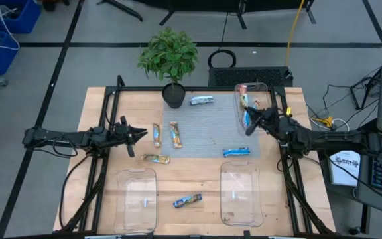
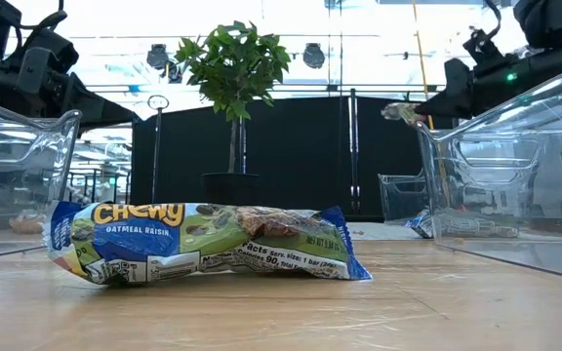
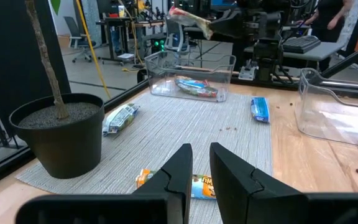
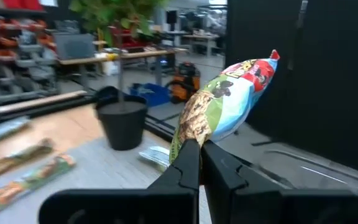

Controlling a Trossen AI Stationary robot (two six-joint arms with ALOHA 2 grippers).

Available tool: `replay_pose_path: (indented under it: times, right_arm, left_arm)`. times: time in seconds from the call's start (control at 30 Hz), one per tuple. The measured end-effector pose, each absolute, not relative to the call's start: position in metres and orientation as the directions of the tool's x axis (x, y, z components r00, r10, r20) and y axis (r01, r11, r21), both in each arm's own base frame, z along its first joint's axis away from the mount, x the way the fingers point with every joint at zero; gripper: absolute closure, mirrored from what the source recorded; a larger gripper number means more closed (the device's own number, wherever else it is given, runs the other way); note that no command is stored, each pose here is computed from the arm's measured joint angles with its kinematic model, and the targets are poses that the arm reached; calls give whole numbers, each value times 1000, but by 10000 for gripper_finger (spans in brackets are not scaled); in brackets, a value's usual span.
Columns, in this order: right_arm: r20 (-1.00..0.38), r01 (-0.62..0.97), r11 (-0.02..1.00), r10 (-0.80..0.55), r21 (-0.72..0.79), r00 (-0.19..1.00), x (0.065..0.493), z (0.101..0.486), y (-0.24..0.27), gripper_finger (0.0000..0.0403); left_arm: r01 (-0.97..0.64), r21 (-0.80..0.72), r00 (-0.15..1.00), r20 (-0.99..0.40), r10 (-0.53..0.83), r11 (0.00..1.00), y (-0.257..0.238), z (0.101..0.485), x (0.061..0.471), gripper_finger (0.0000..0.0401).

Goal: Pick and place Granola Bars by type
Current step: Put the red granola bar into the top transparent bin

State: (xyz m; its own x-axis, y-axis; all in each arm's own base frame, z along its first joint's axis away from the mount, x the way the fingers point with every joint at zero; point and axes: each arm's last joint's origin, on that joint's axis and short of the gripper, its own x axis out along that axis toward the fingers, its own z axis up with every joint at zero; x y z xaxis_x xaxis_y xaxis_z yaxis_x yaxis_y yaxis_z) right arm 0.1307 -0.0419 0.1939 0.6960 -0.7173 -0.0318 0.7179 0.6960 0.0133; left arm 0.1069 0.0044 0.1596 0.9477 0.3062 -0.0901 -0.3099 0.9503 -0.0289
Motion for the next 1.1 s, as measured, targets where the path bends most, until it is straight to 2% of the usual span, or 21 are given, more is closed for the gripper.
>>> replay_pose_path:
  times: [0.1,0.23,0.33,0.6,0.8,1.1]
  right_arm:
    - [-30,749,662,-749,12,662,130,194,-43,402]
    - [2,828,560,-828,36,560,128,202,-45,402]
    - [10,875,484,-875,13,484,126,224,-49,402]
    - [-113,911,409,-909,-51,402,113,290,-60,403]
    - [-345,878,478,-819,33,459,99,304,-68,403]
    - [-730,861,495,-546,116,412,106,271,-97,403]
  left_arm:
    - [-310,-29,948,-90,307,950,4,160,107,339]
    - [-310,-29,948,-90,306,950,4,160,107,339]
    - [-310,-29,948,-91,306,950,4,159,107,339]
    - [-310,-30,948,-90,306,950,4,160,107,339]
    - [-310,-29,948,-90,306,950,4,160,107,339]
    - [-310,-24,948,-86,307,950,4,160,107,339]
